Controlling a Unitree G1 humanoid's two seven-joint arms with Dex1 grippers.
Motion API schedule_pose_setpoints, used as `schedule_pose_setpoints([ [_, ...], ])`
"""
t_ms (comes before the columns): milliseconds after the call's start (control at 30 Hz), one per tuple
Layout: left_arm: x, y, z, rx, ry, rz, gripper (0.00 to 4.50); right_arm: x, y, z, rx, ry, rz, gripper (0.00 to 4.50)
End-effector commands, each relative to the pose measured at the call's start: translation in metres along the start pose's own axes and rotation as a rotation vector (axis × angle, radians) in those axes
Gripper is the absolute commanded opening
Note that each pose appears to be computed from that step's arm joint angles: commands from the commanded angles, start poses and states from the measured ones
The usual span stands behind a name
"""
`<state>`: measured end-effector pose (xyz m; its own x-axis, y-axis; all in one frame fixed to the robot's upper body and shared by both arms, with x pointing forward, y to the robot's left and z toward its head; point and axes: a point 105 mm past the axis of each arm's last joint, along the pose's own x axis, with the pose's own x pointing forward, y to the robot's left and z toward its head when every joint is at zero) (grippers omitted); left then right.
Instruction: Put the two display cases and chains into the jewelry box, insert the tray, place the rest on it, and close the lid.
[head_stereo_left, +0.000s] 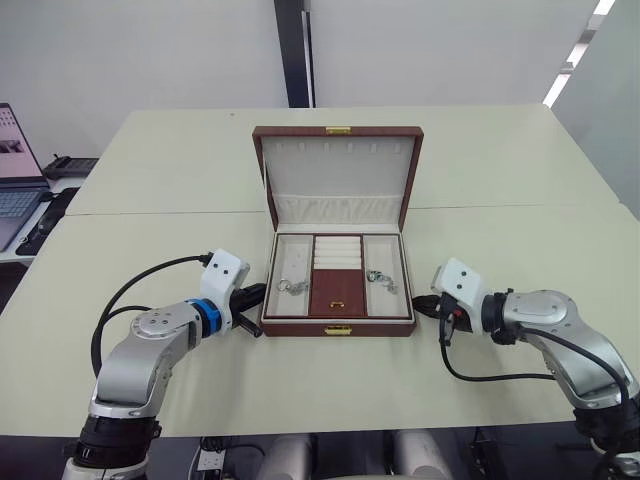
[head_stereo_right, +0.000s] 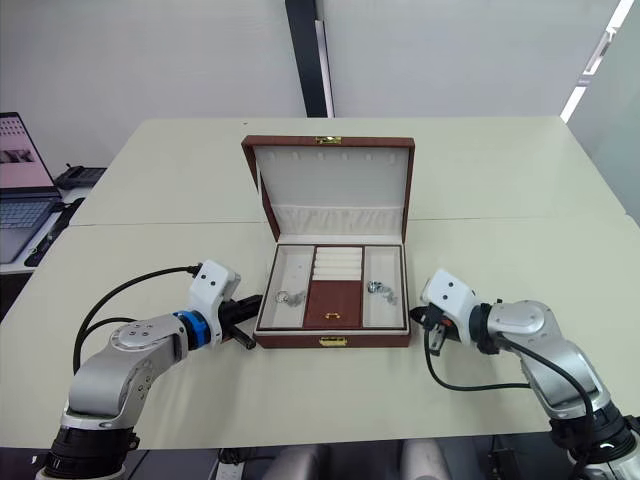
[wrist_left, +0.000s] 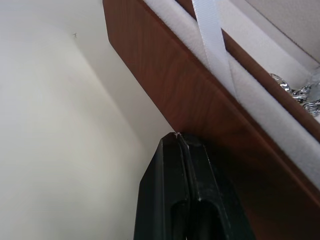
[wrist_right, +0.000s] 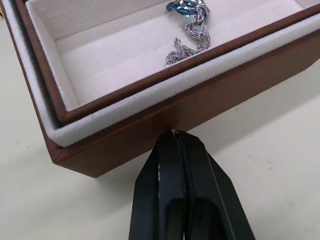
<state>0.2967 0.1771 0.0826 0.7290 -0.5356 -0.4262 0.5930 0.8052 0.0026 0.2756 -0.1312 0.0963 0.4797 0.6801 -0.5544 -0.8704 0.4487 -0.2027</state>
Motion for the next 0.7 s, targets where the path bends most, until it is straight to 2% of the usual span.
schedule_pose_setpoints([
  [33, 0.004, -0.050, 0.011, 0.008, -0.052, -0.255, 0.00, 0.009, 0.035, 0.015, -0.015, -0.073, 0.182, 0.02],
  [267, 0.003, -0.046, 0.003, 0.005, -0.027, -0.242, 0.00, 0.009, 0.034, 0.015, -0.013, -0.071, 0.175, 0.02],
  [700, -0.004, -0.016, -0.006, 0.026, -0.004, -0.138, 0.00, 0.001, 0.009, 0.012, 0.018, -0.078, 0.012, 0.02],
])
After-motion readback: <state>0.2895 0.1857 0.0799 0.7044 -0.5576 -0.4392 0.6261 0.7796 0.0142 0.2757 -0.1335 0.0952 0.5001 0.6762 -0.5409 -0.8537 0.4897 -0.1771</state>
